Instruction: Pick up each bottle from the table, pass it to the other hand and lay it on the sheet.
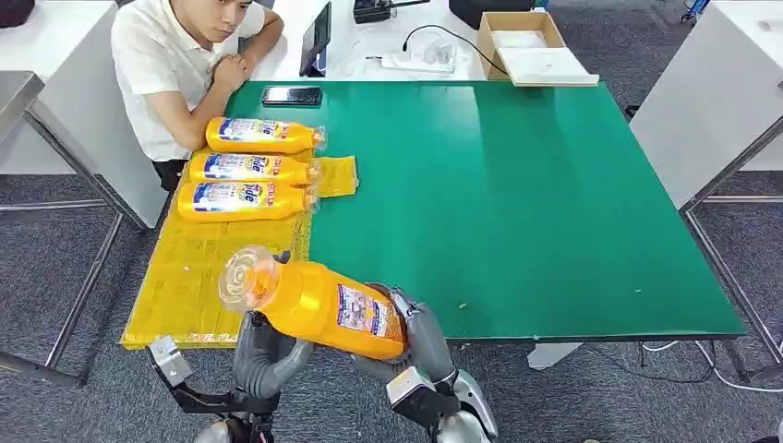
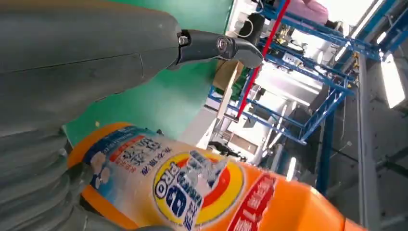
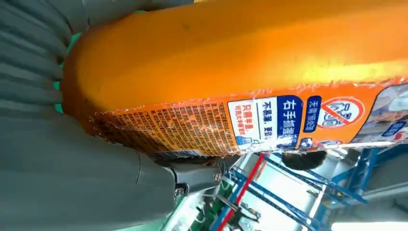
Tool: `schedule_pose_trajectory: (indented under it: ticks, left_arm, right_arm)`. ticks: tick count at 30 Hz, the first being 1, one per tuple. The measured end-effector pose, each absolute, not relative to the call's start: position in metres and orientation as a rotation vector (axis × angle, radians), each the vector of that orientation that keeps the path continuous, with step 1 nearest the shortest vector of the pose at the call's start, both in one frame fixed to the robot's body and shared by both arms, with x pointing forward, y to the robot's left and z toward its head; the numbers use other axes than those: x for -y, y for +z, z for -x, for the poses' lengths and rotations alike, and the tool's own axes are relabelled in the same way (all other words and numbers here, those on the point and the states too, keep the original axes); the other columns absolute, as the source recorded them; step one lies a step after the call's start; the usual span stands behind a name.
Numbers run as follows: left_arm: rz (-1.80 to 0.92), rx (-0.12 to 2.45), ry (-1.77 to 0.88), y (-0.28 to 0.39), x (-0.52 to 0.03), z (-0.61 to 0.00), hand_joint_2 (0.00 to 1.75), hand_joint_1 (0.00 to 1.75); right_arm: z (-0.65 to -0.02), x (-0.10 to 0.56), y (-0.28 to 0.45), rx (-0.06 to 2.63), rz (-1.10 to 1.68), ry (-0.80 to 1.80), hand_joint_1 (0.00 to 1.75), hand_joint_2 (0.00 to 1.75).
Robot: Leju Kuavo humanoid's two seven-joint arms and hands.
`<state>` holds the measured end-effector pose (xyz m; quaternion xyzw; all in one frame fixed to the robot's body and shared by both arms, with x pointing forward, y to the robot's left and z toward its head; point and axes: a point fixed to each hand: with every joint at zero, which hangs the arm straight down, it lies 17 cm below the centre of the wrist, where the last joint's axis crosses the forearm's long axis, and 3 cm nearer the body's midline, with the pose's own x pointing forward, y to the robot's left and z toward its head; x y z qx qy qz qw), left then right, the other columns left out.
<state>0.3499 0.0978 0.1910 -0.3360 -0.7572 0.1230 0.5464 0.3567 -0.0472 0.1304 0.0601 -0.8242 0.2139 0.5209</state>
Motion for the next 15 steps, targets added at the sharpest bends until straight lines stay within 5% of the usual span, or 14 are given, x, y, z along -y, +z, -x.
schedule_pose_trajectory:
  ticks: [15]
  left_arm:
    - [0.709,1.846,0.217,0.189,-0.095,-0.348,1.75,0.00]
  right_arm:
    - [-0.351,0.031,0.111,1.914,-0.197,0.559,1.75,1.75]
